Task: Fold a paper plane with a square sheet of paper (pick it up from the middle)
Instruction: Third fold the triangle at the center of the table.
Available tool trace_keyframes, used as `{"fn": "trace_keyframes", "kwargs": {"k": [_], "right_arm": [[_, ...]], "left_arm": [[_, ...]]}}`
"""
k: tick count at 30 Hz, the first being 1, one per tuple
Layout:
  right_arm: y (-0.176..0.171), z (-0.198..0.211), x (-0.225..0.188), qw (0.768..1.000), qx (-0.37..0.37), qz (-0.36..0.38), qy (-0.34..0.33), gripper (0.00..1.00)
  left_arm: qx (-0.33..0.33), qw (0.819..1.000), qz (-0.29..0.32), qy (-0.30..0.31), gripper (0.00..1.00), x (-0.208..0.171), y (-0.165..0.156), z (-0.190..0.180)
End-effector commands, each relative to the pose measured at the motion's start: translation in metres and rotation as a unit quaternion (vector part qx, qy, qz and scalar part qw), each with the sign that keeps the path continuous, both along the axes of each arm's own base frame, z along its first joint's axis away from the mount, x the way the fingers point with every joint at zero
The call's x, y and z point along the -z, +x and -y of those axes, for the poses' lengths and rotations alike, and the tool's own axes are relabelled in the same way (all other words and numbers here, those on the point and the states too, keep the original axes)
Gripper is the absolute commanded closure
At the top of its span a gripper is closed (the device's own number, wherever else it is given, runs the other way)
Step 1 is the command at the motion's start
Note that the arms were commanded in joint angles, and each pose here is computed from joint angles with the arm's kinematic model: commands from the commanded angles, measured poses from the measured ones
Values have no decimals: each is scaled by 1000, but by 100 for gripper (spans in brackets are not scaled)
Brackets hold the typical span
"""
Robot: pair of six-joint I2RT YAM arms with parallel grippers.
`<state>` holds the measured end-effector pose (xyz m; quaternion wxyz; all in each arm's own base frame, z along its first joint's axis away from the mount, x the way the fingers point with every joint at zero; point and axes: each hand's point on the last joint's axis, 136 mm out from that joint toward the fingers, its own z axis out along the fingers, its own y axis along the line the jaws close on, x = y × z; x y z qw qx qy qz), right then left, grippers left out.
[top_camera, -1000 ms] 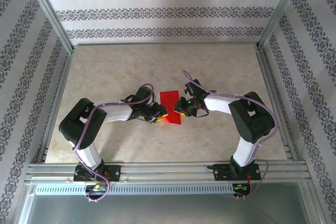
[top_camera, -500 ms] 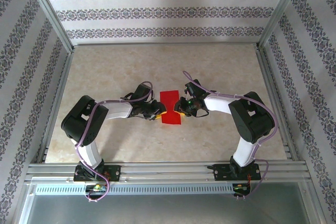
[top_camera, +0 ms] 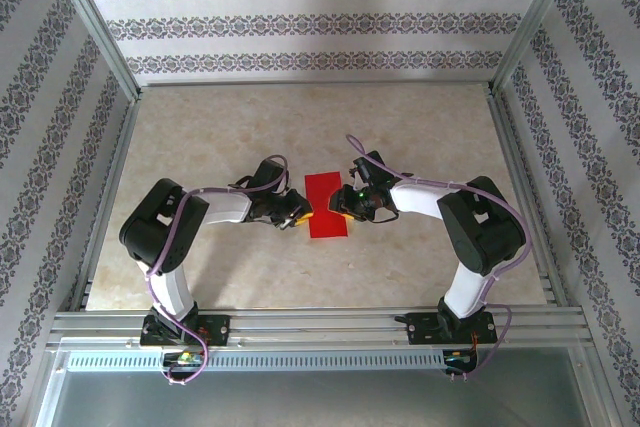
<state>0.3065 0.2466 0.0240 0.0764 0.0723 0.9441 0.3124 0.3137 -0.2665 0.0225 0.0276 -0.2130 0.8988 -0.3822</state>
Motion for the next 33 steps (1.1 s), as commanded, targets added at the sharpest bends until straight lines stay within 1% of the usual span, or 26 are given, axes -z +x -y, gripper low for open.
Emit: {"fn": "trace_keyframes", "kwargs": {"k": [1,11,18,19,21,23,29,33], "right_arm": [[-4,10,9,1000,2,-1,-18,58],[-1,8,3,1000,2,9,-11,58],[1,8,0,1000,0,17,-10,58],[1,8,1,1000,0,17,-10,58],[1,8,1,1000,-1,17,-10,58],[1,8,1,1000,0,16,-11,58],[1,8,2,1000,-1,16,-11,58],[0,8,2,1000,-1,16,-10,59]], "left_arm": [[-3,1000,2,-18,84,-4,9,4],[0,1000,9,-29,90,-10,10,7],[0,999,18,-34,89,-17,7,6],[0,999,21,-36,87,-19,8,6],[3,999,27,-42,76,-21,8,7],[5,998,31,-47,72,-22,9,9],[6,997,38,-70,71,-24,10,14],[5,997,35,-64,75,-22,10,13]]}}
